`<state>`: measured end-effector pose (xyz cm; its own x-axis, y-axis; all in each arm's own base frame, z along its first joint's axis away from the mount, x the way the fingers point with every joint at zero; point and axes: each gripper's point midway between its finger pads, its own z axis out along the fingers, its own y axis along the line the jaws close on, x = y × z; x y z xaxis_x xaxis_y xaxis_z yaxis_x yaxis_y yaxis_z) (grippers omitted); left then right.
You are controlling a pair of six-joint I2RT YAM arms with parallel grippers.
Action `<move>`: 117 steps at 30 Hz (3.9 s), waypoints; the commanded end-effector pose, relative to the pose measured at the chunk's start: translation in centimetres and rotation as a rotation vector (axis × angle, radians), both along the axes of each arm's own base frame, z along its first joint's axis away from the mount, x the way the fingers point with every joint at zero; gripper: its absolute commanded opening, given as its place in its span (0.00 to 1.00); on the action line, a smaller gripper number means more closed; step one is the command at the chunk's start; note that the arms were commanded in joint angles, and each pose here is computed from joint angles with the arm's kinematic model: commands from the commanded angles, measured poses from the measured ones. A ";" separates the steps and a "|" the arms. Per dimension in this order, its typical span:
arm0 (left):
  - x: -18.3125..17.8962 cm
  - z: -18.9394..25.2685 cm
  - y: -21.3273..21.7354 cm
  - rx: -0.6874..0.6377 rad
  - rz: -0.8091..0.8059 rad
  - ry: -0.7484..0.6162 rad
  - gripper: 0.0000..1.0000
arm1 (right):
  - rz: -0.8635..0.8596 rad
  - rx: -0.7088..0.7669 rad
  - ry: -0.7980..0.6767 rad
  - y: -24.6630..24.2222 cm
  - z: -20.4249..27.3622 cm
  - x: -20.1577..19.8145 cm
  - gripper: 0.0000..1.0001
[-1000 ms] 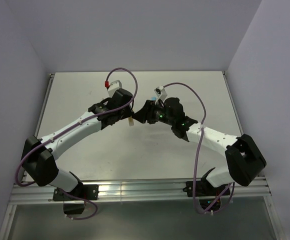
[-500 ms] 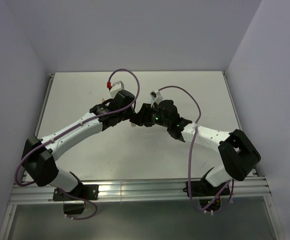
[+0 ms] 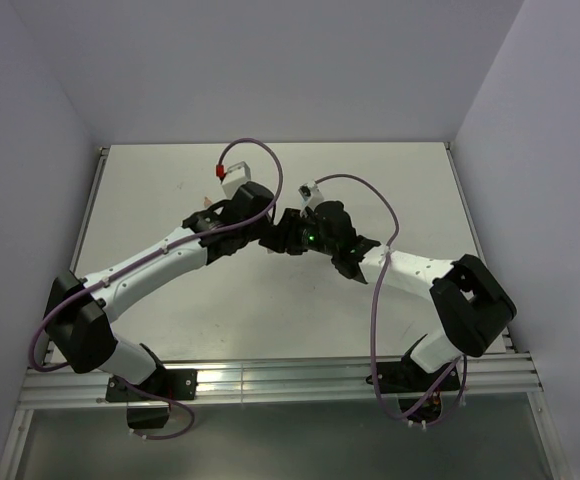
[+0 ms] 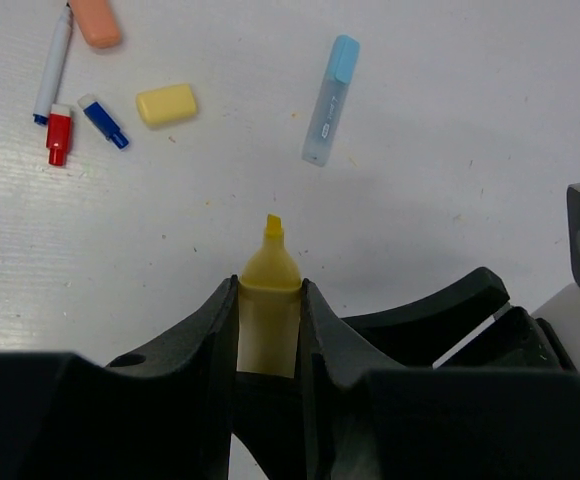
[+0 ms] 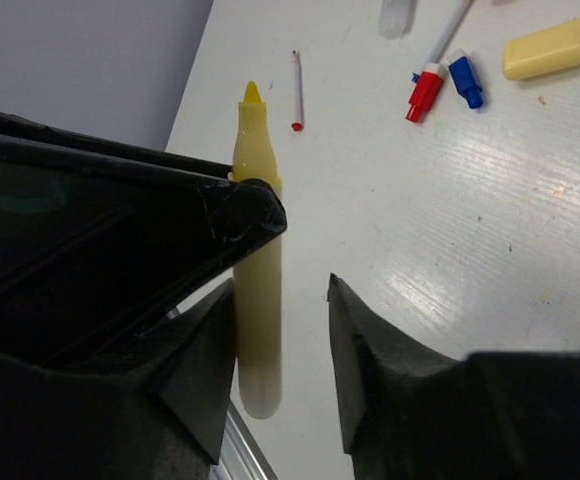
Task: Insert the pens into the pen caps
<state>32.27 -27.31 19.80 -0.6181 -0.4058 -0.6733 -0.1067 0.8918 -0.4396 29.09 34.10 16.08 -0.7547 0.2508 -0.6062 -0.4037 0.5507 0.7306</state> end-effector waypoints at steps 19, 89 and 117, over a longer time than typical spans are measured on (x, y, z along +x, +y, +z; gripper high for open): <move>3.5 5.1 2.1 0.023 0.129 -0.125 0.48 | -0.067 -0.047 -0.122 -1.4 2.9 0.9 0.00; 11.7 -17.7 3.4 -0.205 0.949 0.458 0.48 | -0.218 -0.019 -0.293 -15.4 10.2 -3.7 0.00; 9.5 -23.3 4.2 0.034 0.546 0.619 0.00 | -0.107 0.006 -0.212 -14.3 9.1 -3.6 0.00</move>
